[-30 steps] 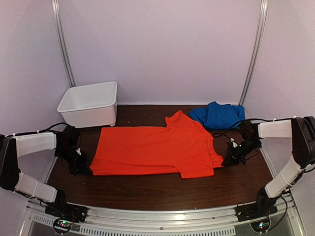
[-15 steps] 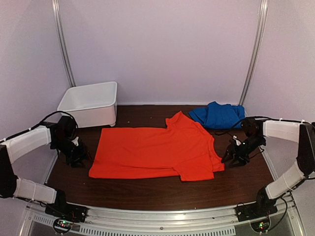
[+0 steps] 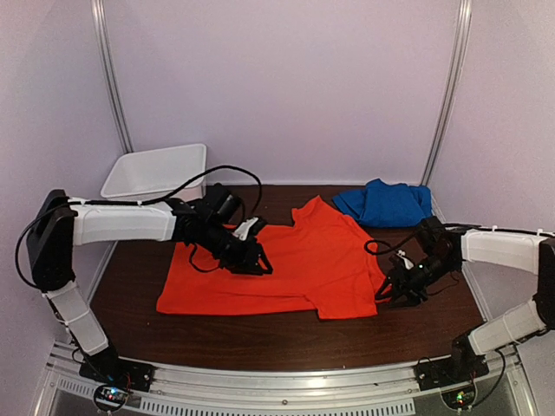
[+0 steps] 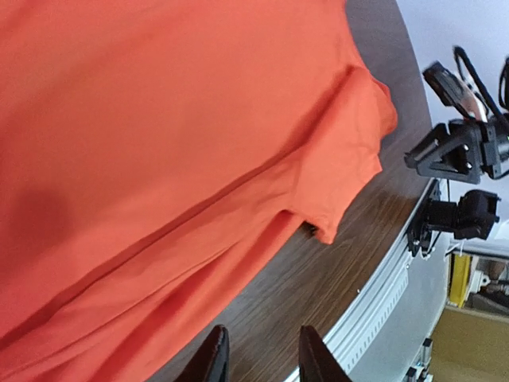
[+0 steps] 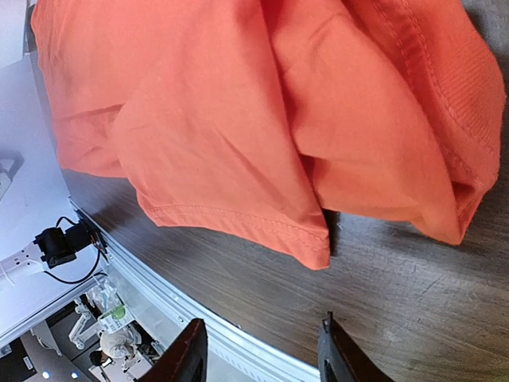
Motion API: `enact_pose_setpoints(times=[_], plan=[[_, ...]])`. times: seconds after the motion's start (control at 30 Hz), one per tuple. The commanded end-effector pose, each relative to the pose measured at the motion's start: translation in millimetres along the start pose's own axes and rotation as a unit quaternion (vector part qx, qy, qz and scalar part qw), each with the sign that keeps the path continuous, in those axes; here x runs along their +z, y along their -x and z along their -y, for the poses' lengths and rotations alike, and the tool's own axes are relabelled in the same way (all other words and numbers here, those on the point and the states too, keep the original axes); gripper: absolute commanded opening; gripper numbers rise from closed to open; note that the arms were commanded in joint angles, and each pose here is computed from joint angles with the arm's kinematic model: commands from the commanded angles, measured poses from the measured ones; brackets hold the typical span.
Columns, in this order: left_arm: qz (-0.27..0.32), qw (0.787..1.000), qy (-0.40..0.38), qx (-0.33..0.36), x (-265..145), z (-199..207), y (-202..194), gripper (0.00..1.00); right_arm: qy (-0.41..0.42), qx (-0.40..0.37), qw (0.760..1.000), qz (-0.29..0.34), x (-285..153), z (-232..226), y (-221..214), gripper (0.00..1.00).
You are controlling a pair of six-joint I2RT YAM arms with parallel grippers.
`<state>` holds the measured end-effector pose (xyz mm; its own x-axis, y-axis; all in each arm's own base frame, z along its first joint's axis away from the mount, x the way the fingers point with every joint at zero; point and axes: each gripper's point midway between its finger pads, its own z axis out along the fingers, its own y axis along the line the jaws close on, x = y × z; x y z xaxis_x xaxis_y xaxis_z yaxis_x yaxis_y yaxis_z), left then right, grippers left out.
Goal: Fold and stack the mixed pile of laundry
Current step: Fold the 1/3-folded T-shirt at the center of the board.
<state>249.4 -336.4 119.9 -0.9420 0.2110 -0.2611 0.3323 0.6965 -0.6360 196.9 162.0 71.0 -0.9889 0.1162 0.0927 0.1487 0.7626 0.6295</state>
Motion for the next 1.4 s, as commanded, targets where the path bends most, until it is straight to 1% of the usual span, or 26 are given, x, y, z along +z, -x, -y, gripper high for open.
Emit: enact_pose_setpoints(times=[0.0, 0.17, 0.3, 0.4, 0.47, 0.6, 0.73, 0.83, 1.0, 1.07, 1.17, 1.2, 1.3, 1.37], plan=[[-0.012, 0.992, -0.054, 0.115, 49, 69, -4, 0.29, 0.005, -0.002, 1.0, 0.01, 14, 6, 4, 0.47], [-0.003, 0.991, -0.082, 0.105, 84, 85, -19, 0.27, 0.001, -0.006, 1.0, 0.014, 22, 13, 2, 0.43], [0.005, 0.992, -0.066, 0.11, 106, 82, -29, 0.26, -0.016, -0.01, 0.999, 0.026, 26, 24, 3, 0.43], [0.002, 0.994, -0.057, 0.095, 123, 74, -39, 0.25, -0.012, -0.002, 1.0, 0.02, 35, 29, 2, 0.42], [0.007, 0.993, -0.062, 0.097, 130, 74, -44, 0.25, -0.009, -0.004, 1.0, 0.029, 36, 28, 5, 0.42], [0.004, 0.993, -0.066, 0.098, 147, 74, -60, 0.26, -0.004, -0.006, 0.999, 0.033, 40, 28, 9, 0.41], [0.0, 0.993, -0.066, 0.096, 164, 74, -69, 0.3, -0.002, -0.014, 0.999, 0.035, 47, 26, 10, 0.41], [-0.003, 0.994, -0.064, 0.091, 173, 73, -76, 0.32, 0.0, -0.014, 0.999, 0.029, 53, 26, 6, 0.38], [-0.005, 0.996, -0.057, 0.061, 185, 62, -81, 0.35, -0.005, -0.014, 1.0, 0.025, 59, 28, -1, 0.35], [-0.004, 0.997, -0.05, 0.053, 186, 58, -81, 0.34, -0.008, -0.015, 1.0, 0.026, 60, 30, -3, 0.34], [-0.003, 0.998, -0.041, 0.043, 189, 53, -81, 0.29, -0.016, -0.013, 1.0, 0.02, 63, 36, -5, 0.31], [-0.005, 0.999, -0.038, 0.037, 189, 51, -82, 0.28, -0.025, -0.01, 1.0, 0.016, 63, 40, -7, 0.31], [-0.009, 0.999, -0.028, 0.03, 190, 46, -84, 0.3, -0.051, -0.003, 0.999, 0.012, 62, 51, -12, 0.38], [-0.007, 0.999, -0.022, 0.026, 191, 45, -83, 0.32, -0.058, -0.002, 0.998, 0.016, 61, 54, -13, 0.39]])
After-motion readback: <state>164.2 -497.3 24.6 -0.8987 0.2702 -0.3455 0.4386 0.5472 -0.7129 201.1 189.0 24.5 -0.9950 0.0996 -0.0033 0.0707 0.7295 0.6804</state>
